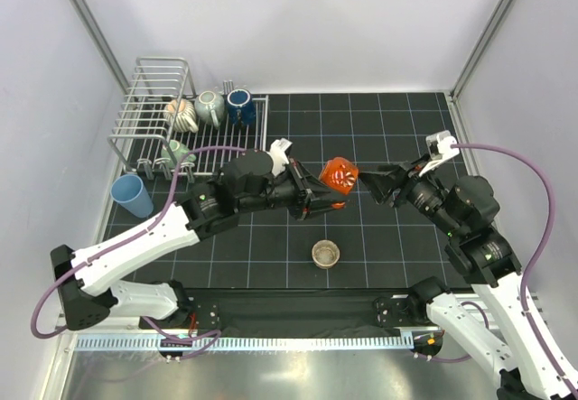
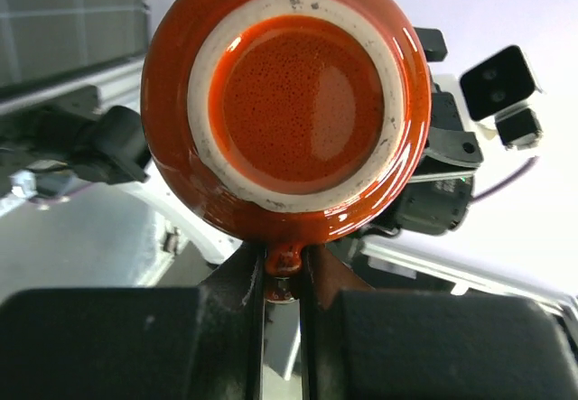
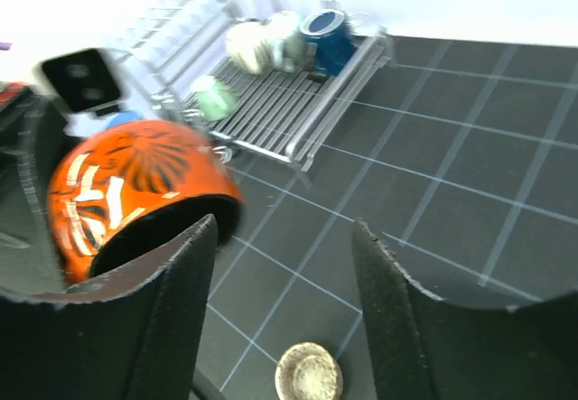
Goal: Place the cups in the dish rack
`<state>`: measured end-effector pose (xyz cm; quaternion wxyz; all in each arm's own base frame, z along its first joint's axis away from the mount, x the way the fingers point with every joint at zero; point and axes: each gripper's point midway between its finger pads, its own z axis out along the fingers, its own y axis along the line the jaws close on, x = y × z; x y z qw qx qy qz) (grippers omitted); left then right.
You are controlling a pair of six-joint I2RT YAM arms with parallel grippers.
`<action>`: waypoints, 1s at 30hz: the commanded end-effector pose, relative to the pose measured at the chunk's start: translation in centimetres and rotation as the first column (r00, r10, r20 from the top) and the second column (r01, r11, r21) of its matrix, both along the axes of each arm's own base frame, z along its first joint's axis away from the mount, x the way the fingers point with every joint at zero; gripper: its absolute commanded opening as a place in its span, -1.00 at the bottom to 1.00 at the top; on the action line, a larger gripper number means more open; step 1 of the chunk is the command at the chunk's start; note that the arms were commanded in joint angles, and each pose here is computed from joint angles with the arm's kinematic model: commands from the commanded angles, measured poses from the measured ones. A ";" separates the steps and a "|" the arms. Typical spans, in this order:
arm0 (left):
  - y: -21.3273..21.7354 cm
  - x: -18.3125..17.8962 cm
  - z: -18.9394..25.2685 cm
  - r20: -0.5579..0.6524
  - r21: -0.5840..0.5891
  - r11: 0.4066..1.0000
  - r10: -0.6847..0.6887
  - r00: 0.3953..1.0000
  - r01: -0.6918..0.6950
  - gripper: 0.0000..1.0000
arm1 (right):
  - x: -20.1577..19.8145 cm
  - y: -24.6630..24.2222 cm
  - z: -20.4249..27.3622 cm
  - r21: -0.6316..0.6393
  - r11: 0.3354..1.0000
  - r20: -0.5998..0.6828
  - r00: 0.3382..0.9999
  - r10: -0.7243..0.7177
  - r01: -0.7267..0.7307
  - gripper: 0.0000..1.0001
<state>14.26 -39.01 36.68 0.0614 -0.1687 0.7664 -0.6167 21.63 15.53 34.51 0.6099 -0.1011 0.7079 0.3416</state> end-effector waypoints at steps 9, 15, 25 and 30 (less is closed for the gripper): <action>7.6 3.4 0.0 0.312 0.420 0.884 0.069 0.948 -0.203 -1.00 | 1.1 -5.4 -1.9 -0.183 0.938 -0.222 0.917 -0.331 0.294 0.29; 13.9 8.0 -3.2 0.410 0.677 0.645 0.070 0.910 -0.354 -1.00 | -0.6 -5.6 -2.2 -0.194 0.944 -0.279 0.908 -0.312 0.265 0.30; 22.1 15.5 -9.5 0.434 0.827 0.346 0.109 0.894 -0.444 -1.00 | -2.8 -6.4 -2.3 -0.212 0.945 -0.305 0.901 -0.307 0.251 0.31; 23.8 19.9 -12.7 0.432 0.875 0.206 0.074 0.899 -0.437 -1.00 | -3.2 -7.0 -1.7 -0.263 0.933 -0.292 0.901 -0.320 0.246 0.31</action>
